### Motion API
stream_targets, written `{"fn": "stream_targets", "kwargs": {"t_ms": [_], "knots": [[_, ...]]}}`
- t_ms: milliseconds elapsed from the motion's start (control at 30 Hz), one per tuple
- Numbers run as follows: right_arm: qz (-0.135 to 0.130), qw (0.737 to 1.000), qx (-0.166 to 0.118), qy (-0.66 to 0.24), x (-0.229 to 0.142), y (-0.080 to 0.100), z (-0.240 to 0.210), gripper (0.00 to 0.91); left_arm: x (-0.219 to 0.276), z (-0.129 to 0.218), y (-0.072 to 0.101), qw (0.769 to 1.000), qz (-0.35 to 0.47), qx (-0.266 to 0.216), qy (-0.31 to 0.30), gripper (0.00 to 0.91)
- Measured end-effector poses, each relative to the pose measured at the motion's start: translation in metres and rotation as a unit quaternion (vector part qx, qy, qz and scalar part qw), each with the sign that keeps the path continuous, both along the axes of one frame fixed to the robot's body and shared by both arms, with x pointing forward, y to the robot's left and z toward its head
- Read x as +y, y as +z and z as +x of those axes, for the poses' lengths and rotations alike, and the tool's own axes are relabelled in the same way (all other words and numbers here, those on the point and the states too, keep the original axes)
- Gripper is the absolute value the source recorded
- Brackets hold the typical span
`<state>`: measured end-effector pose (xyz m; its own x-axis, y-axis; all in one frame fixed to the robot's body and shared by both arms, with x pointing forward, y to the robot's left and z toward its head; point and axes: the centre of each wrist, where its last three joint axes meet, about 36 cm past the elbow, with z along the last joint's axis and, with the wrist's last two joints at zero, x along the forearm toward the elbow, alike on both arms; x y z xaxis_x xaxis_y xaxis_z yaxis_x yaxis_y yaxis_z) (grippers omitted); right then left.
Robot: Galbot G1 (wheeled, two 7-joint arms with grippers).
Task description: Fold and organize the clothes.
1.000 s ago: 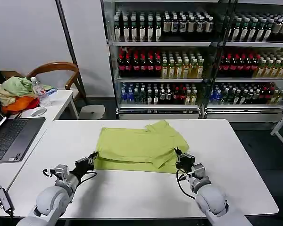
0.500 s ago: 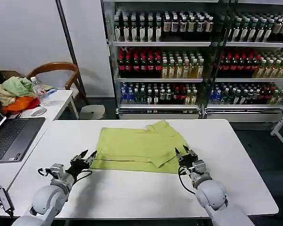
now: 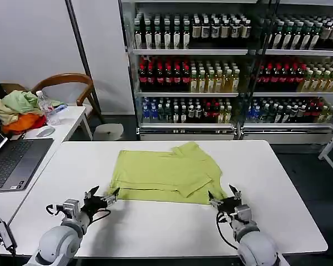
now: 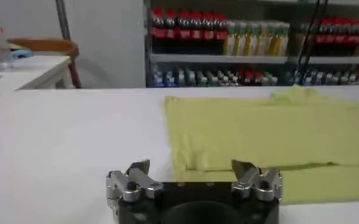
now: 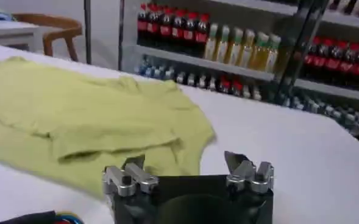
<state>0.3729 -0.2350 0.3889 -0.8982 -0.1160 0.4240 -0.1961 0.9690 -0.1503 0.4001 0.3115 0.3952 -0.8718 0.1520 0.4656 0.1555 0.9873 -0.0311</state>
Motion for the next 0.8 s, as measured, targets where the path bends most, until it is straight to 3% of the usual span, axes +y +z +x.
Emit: {"fn": "stream_targets", "kwargs": {"t_ms": [567,800], "knots": [[0.013,1.0,0.021,0.0,0.0,-0.01,-0.006,0.0,-0.002,0.003,-0.012,1.0,0.013,0.027,-0.008,0.071],[0.011,1.0,0.024,0.007,-0.004,-0.007,-0.016,0.0,-0.003,-0.004,-0.015,0.999,0.014,0.03,-0.021,0.06]]}}
